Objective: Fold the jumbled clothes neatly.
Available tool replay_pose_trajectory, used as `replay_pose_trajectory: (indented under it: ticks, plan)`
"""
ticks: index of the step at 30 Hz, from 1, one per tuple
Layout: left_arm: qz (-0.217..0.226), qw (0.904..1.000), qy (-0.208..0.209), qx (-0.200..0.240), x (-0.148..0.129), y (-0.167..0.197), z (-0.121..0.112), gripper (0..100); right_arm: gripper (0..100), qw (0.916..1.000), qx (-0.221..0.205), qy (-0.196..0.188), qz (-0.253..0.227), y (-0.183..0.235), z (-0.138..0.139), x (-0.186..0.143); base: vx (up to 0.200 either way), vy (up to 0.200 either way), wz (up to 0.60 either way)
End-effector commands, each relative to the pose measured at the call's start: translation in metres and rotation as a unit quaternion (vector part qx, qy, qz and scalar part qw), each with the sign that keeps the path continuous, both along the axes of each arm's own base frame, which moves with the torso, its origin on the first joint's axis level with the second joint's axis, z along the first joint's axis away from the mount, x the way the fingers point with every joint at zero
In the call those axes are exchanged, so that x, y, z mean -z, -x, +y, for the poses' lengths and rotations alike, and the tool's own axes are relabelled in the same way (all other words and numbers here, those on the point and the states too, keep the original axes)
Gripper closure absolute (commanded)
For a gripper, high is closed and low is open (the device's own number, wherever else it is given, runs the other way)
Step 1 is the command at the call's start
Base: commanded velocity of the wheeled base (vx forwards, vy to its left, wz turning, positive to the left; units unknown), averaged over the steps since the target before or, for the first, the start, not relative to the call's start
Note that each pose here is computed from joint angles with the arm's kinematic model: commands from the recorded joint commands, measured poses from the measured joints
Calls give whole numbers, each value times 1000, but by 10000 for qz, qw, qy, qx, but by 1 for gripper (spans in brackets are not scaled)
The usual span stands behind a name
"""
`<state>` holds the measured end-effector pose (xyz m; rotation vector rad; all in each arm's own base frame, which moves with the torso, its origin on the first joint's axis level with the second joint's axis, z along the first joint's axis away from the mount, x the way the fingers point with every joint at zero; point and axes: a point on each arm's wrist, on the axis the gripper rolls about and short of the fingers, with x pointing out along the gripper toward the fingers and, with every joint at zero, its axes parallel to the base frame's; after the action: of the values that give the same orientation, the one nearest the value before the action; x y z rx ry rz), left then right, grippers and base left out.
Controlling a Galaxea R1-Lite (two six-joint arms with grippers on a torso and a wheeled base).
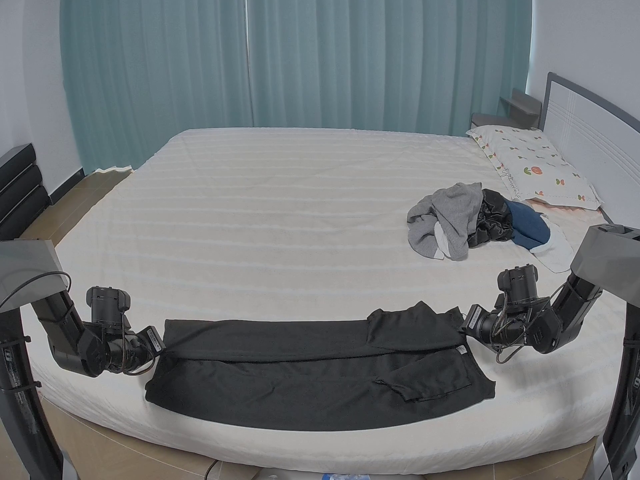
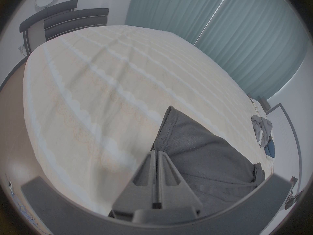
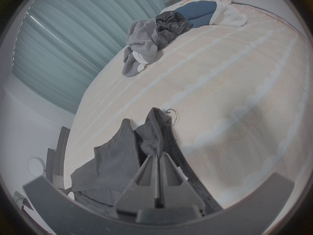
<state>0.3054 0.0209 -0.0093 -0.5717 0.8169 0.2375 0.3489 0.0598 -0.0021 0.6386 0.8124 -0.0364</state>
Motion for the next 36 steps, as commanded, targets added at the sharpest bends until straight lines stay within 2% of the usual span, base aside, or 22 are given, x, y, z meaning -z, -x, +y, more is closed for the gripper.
replay_pose_trajectory:
  ticks: [1, 7, 18, 19, 20, 26, 31, 36]
  plan:
    - [47, 10000, 6, 9, 1, 2, -1, 100, 100, 10000, -16, 16, 10, 1, 0, 0, 0, 0, 0]
    - [16, 10000, 4, 9, 0, 1, -1, 100, 100, 9999, 28, 1, -152, 0, -4, -13, 0, 0, 0]
    - [200, 9998, 6, 66, 6, 8, -4, 100, 100, 9996, -118, 201, 177, 8, -5, 8, 0, 0, 0]
    - [207, 9997, 6, 89, 6, 8, -5, 100, 0, 9996, -118, 201, 177, 8, -5, 9, 0, 0, 0]
    - [207, 9997, 6, 89, 6, 8, -5, 0, 0, 9996, -118, 201, 177, 8, -5, 9, 0, 0, 0]
    - [47, 10000, 16, 82, -4, 8, -6, 0, 0, 9999, -73, 117, -61, 7, -6, -8, 0, 0, 0]
    - [-160, 9999, 29, 22, -16, 8, -3, 0, 0, 9997, 100, 64, -227, 10, -17, -25, 0, 0, 0]
    - [-439, 9985, 326, -104, -27, 0, 3, 0, 0, 9996, 97, -205, -153, 25, -36, -30, 0, 0, 0]
